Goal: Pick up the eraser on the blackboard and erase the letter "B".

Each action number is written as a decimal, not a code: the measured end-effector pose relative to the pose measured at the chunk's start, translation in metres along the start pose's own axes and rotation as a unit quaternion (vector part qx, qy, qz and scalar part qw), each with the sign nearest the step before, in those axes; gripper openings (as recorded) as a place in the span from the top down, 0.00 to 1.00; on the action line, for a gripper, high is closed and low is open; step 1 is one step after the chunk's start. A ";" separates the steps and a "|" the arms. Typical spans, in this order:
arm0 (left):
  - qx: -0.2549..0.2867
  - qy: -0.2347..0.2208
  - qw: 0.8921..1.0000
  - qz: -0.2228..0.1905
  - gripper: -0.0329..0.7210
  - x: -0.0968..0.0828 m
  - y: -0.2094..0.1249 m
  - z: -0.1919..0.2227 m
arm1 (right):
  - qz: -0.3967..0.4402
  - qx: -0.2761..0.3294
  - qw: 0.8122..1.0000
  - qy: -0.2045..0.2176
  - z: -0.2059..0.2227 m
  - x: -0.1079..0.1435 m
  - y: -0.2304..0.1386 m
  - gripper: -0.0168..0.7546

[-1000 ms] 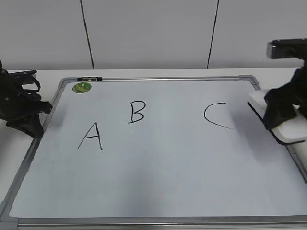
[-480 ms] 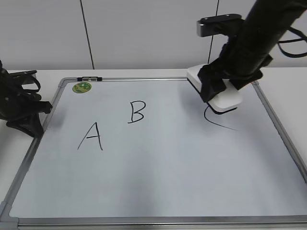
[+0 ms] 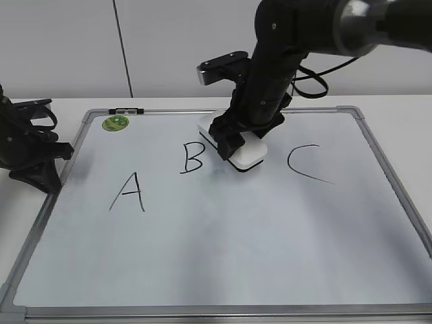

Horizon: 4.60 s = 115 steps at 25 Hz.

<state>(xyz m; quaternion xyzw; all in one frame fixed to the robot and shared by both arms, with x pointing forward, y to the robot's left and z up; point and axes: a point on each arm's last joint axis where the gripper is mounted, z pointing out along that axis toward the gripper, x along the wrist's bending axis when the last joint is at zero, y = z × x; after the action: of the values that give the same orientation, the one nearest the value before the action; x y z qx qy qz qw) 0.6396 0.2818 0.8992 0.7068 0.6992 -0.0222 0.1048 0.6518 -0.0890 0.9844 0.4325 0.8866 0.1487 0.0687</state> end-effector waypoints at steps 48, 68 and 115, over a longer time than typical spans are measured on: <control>0.000 -0.001 1.000 -0.001 0.91 0.000 0.000 0.000 | -0.041 -0.016 0.998 -0.042 0.077 -0.013 0.044 0.28; 0.000 -0.001 1.000 -0.001 0.91 0.000 0.000 0.000 | -0.124 0.020 0.992 -0.023 0.079 0.049 0.046 0.28; 0.000 0.000 1.000 0.000 0.91 0.000 0.000 0.000 | -0.029 0.039 0.996 -0.074 0.077 -0.010 0.038 0.28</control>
<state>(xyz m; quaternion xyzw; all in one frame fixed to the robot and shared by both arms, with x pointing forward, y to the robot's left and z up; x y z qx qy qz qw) 0.6399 0.2817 0.8997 0.7067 0.6992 -0.0223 0.1053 0.7051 -0.0589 0.9232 0.4191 0.8963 0.0790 0.1216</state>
